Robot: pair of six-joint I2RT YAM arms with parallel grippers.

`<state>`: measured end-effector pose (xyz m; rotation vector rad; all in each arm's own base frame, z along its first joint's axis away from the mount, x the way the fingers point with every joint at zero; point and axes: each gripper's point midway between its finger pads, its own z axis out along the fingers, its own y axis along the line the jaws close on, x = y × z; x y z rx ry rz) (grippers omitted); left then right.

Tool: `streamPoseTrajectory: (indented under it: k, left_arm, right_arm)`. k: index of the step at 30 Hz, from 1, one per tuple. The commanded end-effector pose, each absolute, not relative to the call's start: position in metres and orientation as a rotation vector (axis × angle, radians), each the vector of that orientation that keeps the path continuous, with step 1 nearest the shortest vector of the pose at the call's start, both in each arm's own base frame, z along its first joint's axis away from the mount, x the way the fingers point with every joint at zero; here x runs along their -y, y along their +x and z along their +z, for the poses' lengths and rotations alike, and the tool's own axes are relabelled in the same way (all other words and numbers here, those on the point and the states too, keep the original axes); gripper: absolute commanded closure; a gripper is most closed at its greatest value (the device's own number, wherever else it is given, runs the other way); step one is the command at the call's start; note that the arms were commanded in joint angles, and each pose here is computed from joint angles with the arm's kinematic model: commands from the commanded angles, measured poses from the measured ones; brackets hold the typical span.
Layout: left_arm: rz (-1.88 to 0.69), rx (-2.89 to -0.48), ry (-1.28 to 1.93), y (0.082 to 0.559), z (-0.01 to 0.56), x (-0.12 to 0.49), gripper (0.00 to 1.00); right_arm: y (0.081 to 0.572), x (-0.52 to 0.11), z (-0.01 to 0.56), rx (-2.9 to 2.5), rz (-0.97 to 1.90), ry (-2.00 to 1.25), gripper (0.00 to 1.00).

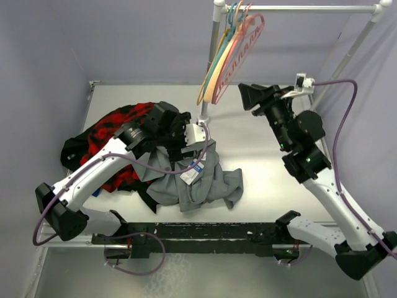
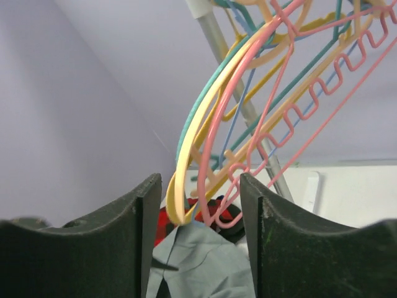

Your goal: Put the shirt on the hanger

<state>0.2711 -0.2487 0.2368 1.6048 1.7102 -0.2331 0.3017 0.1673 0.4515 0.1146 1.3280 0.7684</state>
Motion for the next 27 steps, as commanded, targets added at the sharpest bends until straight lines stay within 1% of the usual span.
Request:
streamPoseTrajectory:
  k: [1,5,9,16,27]
  left_arm:
    - [-0.162,-1.687,1.529,0.268,0.257,0.232,0.0]
    - [-0.118,-1.698,1.468,0.271,0.263,0.223,0.0]
    - [-0.112,-1.696,1.442,0.271,0.269,0.217,0.0]
    - [-0.097,-1.694,1.439,0.271,0.263,0.213,0.0]
    - [-0.088,-1.701,1.461,0.274,0.251,0.214,0.0]
  right_arm:
    - [0.327,-0.163,0.47,-1.336,0.703,0.2,0.48]
    - [0.352,-0.167,0.48,-1.351,0.645,0.228,0.55]
    - [0.378,-0.168,0.47,-1.372,0.588,0.271,0.56]
    - [0.405,-0.171,0.459,-1.38,0.546,0.298,0.59]
    - [0.444,-0.167,0.457,-1.372,0.521,0.304,0.57]
